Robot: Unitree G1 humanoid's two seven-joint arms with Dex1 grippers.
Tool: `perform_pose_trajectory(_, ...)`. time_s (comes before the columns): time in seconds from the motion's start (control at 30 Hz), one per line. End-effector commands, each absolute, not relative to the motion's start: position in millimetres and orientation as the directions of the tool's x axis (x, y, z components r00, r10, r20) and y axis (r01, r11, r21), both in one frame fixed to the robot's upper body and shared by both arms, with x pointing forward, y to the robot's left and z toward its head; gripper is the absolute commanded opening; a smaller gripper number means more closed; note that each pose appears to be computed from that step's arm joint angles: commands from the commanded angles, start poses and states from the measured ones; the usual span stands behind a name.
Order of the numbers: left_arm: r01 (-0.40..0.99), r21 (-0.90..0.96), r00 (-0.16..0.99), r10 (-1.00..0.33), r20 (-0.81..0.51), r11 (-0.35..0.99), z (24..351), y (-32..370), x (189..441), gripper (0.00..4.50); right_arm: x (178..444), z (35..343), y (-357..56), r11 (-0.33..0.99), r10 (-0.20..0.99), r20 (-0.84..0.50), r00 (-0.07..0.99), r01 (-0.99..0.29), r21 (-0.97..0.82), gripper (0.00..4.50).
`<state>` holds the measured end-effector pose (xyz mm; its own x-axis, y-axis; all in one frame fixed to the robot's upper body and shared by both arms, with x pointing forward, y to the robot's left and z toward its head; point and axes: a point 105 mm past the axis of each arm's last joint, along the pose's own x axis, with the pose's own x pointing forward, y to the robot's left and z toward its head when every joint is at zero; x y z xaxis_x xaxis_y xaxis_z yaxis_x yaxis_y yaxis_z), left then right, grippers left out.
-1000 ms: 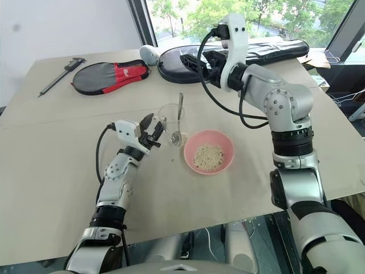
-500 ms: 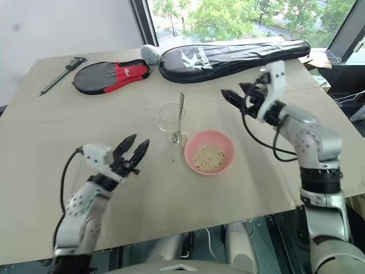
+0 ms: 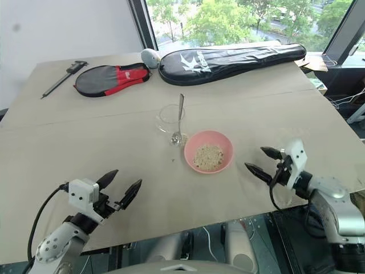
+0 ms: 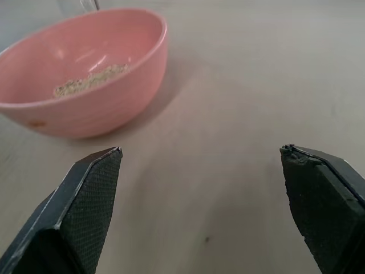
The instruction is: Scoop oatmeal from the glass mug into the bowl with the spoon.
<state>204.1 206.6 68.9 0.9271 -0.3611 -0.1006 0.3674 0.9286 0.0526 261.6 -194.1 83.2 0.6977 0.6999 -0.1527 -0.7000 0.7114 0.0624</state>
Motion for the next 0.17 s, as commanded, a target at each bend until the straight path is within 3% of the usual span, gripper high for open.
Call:
perform_pose_trajectory(0.03, 0.359, 0.111, 0.932, -0.349, -0.100, 0.927, 72.9, 203.4, 203.8, 4.50, 260.5, 92.5, -199.2, 0.716, 0.695, -0.124, 0.709, -0.698, 0.021, 4.47)
perform_pose_trajectory(0.17, 0.352, 0.112, 0.934, -0.342, -0.099, 0.929, 69.9, 202.0, 204.9, 4.50, 262.7, 94.4, -200.7, 0.712, 0.698, -0.117, 0.706, -0.702, 0.015, 4.47)
